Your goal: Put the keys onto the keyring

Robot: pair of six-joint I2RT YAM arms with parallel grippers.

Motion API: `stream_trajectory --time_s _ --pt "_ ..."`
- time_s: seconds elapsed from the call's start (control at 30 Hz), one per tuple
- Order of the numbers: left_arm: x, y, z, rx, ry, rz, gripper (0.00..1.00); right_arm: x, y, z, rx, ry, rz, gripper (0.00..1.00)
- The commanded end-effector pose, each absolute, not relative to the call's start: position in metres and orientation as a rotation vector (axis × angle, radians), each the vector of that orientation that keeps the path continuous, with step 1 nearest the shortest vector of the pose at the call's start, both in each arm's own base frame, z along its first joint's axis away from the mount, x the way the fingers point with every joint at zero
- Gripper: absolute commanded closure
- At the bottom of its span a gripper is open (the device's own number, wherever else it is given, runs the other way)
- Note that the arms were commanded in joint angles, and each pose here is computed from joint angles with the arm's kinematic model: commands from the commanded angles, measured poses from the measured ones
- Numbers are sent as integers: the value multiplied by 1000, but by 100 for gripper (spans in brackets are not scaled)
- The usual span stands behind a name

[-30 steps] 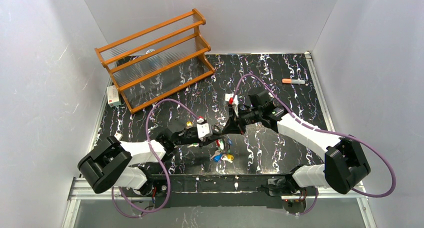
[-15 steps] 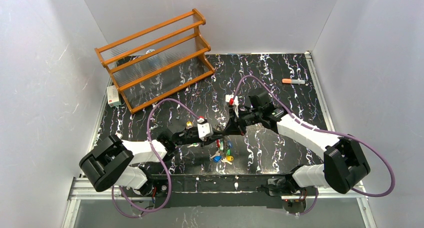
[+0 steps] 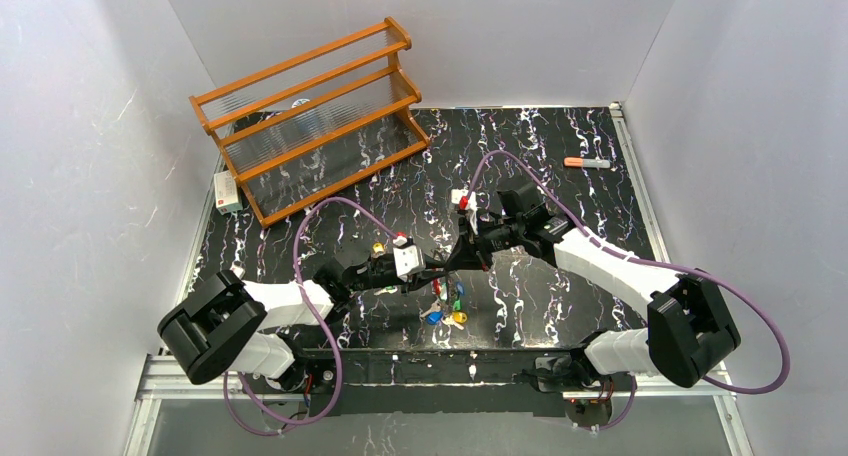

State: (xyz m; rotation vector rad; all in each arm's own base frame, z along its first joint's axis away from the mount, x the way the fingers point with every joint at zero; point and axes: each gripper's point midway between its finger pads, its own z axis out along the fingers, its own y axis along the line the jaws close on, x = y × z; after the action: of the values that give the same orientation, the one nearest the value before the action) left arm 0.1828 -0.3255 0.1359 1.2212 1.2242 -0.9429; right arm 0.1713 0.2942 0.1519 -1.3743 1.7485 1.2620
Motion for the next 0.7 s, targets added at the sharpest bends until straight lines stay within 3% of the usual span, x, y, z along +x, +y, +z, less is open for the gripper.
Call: stream_trajectory --time_s 0.0,0.17,0.27,0.37,0.67 --pt "180 -329 143 1219 1185 -958 81 174 301 171 -1378 1647 1280 99" --pt "182 -331 137 1223 1208 -965 84 173 301 172 -1376 1650 1285 99" --pt "182 -331 135 1224 1211 -959 96 175 301 170 -1373 1659 1277 99" --pt "183 -329 136 1217 1212 -945 100 175 300 170 -1375 1657 1272 99" --pt "185 -325 139 1193 1214 -916 100 177 300 169 -1368 1665 1260 99"
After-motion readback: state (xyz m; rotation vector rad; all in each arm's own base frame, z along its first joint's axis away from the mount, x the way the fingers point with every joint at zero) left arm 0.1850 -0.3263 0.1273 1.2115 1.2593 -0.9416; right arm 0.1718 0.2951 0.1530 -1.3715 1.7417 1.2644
